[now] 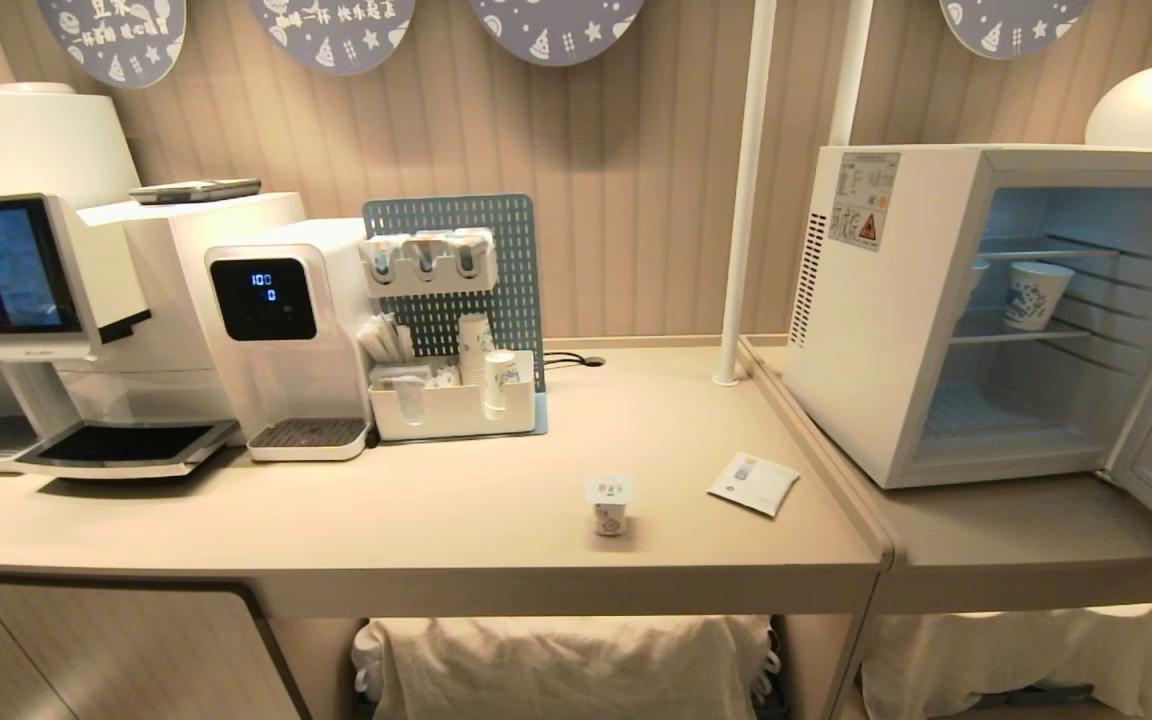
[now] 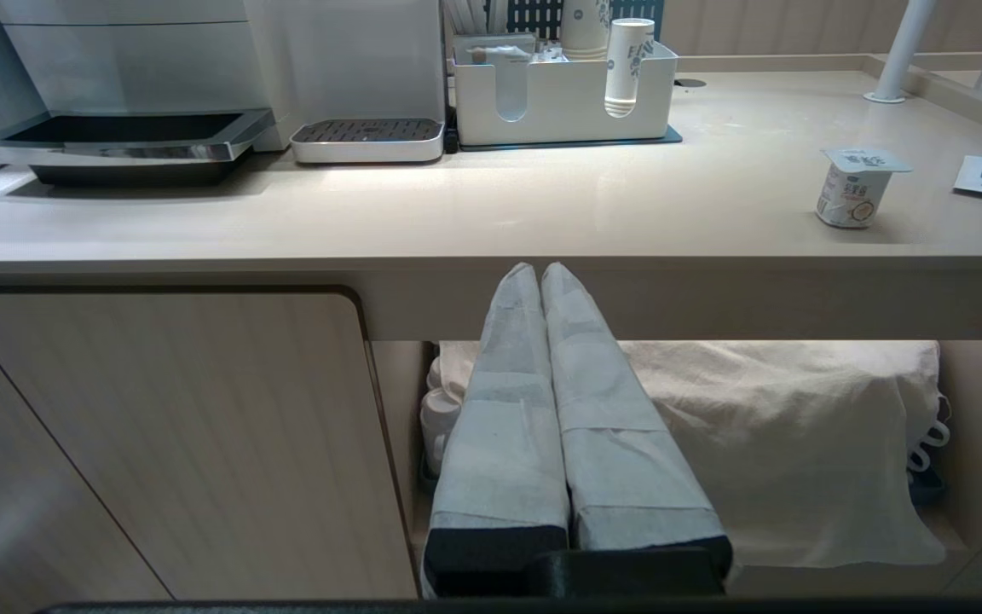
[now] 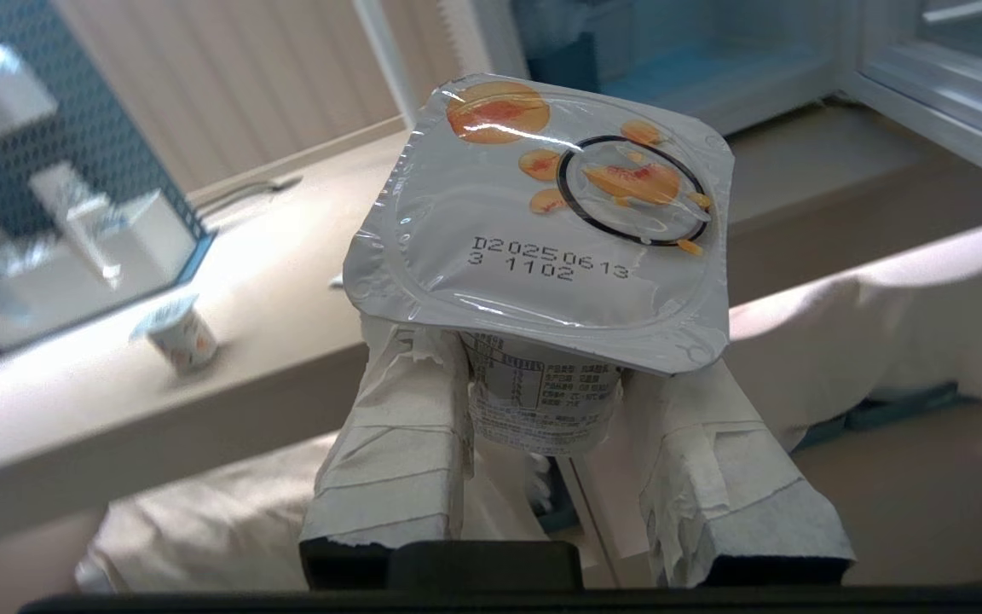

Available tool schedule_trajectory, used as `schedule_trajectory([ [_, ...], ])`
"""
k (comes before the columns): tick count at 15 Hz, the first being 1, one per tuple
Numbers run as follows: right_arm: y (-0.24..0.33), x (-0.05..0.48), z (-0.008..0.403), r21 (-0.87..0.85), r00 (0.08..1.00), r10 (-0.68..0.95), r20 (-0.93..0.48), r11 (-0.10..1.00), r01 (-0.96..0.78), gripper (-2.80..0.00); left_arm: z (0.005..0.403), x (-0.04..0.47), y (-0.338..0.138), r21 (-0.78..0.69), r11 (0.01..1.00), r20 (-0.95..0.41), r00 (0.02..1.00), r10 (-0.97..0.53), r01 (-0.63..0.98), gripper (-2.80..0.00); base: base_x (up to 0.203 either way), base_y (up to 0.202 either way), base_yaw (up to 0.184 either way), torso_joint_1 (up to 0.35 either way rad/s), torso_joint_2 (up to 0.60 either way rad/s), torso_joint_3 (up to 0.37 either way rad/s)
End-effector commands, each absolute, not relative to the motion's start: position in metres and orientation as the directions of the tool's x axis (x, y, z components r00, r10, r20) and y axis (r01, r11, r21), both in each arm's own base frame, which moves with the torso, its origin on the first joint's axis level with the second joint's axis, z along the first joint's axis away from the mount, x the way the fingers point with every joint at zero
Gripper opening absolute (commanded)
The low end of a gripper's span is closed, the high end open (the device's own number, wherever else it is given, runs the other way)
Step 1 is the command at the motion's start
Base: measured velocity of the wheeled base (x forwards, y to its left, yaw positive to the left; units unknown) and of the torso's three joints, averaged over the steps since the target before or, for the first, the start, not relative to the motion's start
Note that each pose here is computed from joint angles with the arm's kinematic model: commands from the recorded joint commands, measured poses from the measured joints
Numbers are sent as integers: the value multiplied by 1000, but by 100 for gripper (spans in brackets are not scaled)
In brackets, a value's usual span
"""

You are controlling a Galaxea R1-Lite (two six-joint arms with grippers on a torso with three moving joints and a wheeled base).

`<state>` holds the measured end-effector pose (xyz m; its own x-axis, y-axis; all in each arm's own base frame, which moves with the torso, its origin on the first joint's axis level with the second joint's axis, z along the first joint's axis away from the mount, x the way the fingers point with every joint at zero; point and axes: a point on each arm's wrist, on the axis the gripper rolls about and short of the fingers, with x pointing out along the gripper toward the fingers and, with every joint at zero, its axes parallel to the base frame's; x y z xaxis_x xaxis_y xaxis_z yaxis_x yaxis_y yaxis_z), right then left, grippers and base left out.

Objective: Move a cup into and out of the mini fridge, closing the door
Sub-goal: Put the yoghurt in the freezer

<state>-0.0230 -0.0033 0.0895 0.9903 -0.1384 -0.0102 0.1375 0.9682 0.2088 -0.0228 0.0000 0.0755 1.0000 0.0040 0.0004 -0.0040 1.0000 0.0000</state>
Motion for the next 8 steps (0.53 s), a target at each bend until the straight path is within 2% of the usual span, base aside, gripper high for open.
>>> schedule_trajectory([
  [1, -1, -27, 85, 128, 998, -62, 14, 990, 59, -280, 75, -23, 0, -2, 1000, -3, 1000, 5, -5, -280, 0, 0, 0, 0, 0, 0],
  [3, -1, -28, 78, 42, 996, -28, -83, 999, 31, -280, 75, -23, 0, -2, 1000, -3, 1000, 6, -6, -280, 0, 0, 0, 0, 0, 0],
  [8, 0, -29, 76, -3, 994, -15, -104, 1000, 15, -280, 75, -23, 0, 1, 1000, 0, 1000, 5, -5, -280, 0, 0, 0, 0, 0, 0],
])
